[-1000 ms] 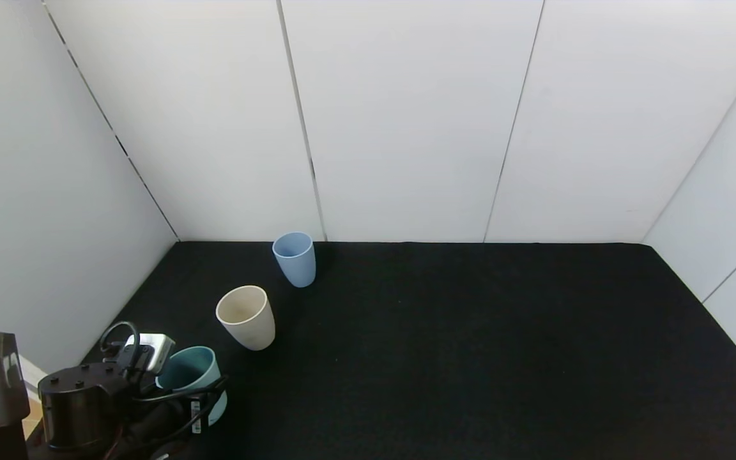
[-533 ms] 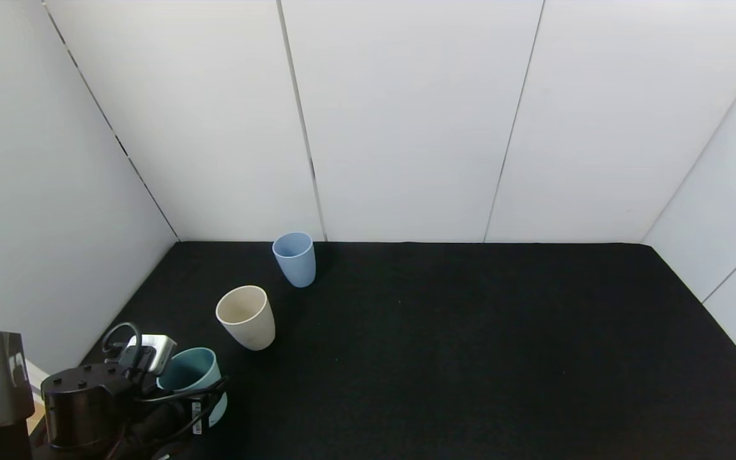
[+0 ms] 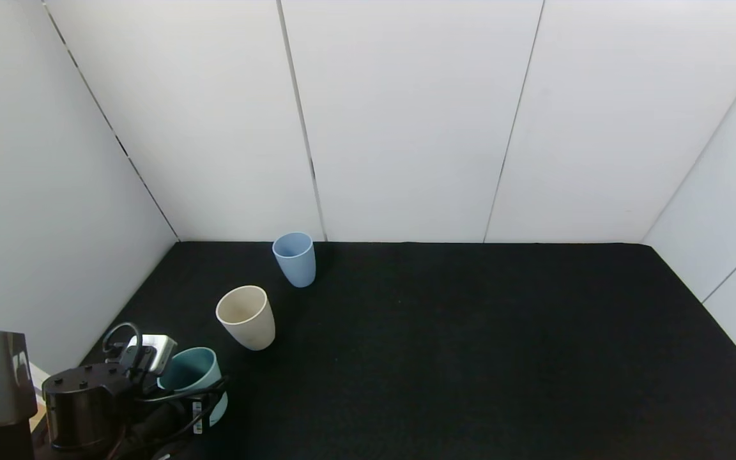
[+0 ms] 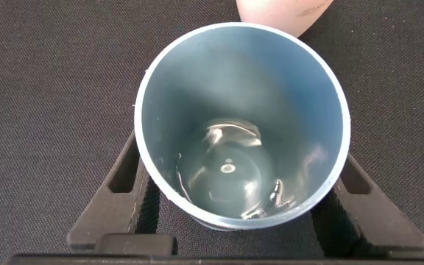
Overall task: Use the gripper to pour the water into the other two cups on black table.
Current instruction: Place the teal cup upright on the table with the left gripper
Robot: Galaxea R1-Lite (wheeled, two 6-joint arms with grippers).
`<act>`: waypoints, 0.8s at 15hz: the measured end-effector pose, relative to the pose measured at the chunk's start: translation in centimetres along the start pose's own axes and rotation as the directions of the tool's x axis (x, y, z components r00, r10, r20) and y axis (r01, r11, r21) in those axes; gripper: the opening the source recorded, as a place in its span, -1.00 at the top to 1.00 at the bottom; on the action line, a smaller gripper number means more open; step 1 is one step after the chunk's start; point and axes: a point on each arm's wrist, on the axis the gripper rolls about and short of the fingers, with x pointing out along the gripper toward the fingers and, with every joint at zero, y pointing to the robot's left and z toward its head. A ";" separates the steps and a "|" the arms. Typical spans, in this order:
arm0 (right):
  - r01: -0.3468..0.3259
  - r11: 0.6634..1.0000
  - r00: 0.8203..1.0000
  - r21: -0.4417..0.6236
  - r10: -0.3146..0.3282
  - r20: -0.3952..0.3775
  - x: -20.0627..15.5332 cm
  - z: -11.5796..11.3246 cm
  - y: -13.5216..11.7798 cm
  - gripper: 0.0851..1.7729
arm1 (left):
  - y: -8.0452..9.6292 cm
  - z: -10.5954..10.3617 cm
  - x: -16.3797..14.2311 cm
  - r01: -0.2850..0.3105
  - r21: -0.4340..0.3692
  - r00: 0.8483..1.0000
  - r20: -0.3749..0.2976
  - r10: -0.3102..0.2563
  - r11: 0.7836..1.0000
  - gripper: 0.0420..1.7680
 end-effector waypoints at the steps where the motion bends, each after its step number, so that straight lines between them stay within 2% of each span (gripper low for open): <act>1: 0.000 1.000 1.000 0.000 0.000 0.000 0.0 0.0 0.0 -0.93 | 0.0 0.0 0.0 -0.001 -0.001 1.000 0.000 0.001 1.000 -0.28; 9: 0.000 1.000 1.000 0.000 0.000 0.000 0.0 0.0 0.0 -0.93 | 0.0 0.1 -0.1 -0.019 -0.003 1.000 0.004 0.019 1.000 -0.30; 12: 0.000 1.000 1.000 0.000 0.000 0.000 0.0 0.0 0.0 -0.93 | 0.1 0.1 -0.1 -0.019 -0.003 1.000 0.007 0.019 1.000 -0.53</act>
